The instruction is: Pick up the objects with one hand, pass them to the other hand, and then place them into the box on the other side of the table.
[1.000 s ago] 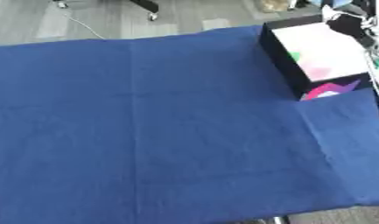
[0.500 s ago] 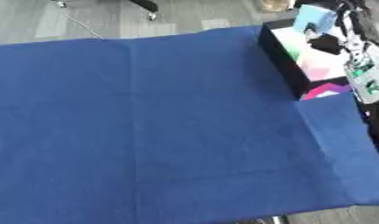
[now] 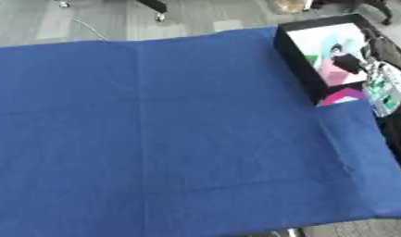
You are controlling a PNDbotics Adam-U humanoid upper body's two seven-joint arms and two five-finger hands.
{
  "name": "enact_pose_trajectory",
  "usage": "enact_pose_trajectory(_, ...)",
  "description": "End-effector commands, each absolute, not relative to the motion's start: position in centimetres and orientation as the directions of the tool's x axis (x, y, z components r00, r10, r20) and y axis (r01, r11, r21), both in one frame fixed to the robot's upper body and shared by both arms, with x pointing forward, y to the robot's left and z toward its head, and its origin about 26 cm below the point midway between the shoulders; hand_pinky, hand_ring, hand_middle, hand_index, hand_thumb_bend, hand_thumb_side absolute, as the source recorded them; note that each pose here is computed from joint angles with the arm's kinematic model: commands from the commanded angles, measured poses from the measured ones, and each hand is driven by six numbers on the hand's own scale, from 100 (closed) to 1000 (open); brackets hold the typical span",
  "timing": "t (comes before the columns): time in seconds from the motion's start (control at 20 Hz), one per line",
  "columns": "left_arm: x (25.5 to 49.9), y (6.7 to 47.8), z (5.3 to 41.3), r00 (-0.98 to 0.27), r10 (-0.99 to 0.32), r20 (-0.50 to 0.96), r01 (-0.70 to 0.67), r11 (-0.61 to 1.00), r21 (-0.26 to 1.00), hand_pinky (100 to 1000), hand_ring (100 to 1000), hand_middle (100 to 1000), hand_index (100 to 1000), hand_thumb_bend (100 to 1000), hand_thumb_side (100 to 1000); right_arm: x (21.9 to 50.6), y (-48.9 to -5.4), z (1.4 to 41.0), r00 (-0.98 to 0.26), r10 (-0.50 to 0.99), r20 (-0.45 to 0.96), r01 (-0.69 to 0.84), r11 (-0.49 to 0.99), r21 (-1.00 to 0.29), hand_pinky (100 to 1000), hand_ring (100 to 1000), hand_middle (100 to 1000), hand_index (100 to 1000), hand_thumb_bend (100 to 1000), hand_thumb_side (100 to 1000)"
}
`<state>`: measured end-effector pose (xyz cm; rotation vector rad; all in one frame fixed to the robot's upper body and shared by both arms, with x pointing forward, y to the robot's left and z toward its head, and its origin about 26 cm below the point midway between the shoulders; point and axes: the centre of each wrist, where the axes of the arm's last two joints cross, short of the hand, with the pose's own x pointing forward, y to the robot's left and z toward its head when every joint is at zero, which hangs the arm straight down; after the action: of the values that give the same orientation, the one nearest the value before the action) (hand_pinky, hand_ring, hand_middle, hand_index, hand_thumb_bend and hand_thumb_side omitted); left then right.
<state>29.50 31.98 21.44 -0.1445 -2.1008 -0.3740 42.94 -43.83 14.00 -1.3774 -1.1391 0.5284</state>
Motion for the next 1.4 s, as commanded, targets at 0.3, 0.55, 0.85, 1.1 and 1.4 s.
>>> enact_pose_trajectory(0.3,29.1,32.2,22.2,-0.555,-0.067,0.829,0.222,0.948,0.226,796,697,684,866,481,844,41.9,-47.1,14.6,0.383,0.861,0.334,0.427,0.156,-0.891,878,862,1000,1000,148,669)
enact_pose_trajectory(0.55,28.9,32.6,22.0,-0.557,-0.092,0.825,0.177,0.958,0.226,795,697,682,865,473,834,41.6,-47.4,17.6,0.26,0.881,0.396,0.593,0.178,-0.785,859,828,949,1000,130,574)
enact_pose_trajectory(0.85,28.9,32.8,21.8,-0.574,-0.125,0.809,0.128,0.962,0.24,797,699,683,863,462,817,40.7,-46.1,18.8,0.065,0.9,0.43,0.727,0.252,-0.638,824,794,878,1000,100,495)
enact_pose_trajectory(1.1,28.9,32.8,21.6,-0.608,-0.151,0.78,0.072,0.967,0.243,796,699,682,861,453,797,40.1,-43.7,17.8,-0.104,0.885,0.454,0.772,0.359,-0.525,815,784,849,1000,100,436)
enact_pose_trajectory(1.4,28.9,32.6,21.3,-0.656,-0.185,0.732,-0.007,0.971,0.239,793,698,681,863,433,797,39.6,-38.9,15.4,-0.318,0.811,0.491,0.753,0.531,-0.388,816,765,834,1000,100,443)
